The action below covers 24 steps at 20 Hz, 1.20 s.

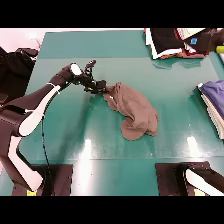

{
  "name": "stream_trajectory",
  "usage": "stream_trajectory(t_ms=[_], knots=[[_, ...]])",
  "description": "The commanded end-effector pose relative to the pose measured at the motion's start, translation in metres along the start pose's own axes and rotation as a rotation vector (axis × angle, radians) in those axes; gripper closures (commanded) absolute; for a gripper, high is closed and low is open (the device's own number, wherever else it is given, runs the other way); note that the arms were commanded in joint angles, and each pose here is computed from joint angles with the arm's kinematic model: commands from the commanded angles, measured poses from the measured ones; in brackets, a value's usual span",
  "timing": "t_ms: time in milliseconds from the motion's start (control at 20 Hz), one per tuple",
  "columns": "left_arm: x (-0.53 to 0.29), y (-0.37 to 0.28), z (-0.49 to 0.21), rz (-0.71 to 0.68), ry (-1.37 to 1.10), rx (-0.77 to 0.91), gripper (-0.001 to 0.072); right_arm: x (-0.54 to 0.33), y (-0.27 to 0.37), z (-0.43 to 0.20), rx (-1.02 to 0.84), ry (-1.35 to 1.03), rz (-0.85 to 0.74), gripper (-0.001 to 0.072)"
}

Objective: Fold the shirts.

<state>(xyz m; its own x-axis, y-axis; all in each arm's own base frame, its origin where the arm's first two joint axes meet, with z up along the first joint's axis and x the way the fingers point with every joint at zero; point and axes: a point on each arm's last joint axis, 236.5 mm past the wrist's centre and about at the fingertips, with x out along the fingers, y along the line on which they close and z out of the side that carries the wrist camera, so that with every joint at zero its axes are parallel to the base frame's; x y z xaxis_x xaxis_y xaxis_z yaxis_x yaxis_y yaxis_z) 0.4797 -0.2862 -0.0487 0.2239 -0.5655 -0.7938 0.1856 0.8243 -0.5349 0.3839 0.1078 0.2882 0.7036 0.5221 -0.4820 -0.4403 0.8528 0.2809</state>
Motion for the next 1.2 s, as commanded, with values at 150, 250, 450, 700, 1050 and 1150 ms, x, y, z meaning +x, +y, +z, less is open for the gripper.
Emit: stream_trajectory(t_ms=[150,250,450,700,1050,1150], knots=[[-0.055,-0.008,0.040,-0.050,-0.044,0.067,0.0680,0.013,-0.034,-0.113,0.181,0.272,-0.012,0.0697],[-0.081,-0.011,0.053,-0.043,-0.088,0.105,0.0679,0.016,-0.049,-0.175,0.306,0.383,-0.021,0.0696],[-0.089,-0.014,0.053,-0.033,-0.093,0.122,0.0679,0.045,-0.048,-0.304,0.582,0.591,0.020,0.0302],[-0.088,-0.011,0.047,-0.021,-0.067,0.127,0.0679,0.102,-0.002,-0.369,0.712,0.709,0.124,0.0302],[-0.088,-0.002,0.035,0.013,-0.013,0.142,0.0679,0.149,0.010,-0.369,0.584,0.780,0.139,0.0587],[-0.094,0.000,0.035,0.031,-0.013,0.154,0.0679,0.149,-0.002,-0.353,0.513,0.738,0.109,0.0698]])
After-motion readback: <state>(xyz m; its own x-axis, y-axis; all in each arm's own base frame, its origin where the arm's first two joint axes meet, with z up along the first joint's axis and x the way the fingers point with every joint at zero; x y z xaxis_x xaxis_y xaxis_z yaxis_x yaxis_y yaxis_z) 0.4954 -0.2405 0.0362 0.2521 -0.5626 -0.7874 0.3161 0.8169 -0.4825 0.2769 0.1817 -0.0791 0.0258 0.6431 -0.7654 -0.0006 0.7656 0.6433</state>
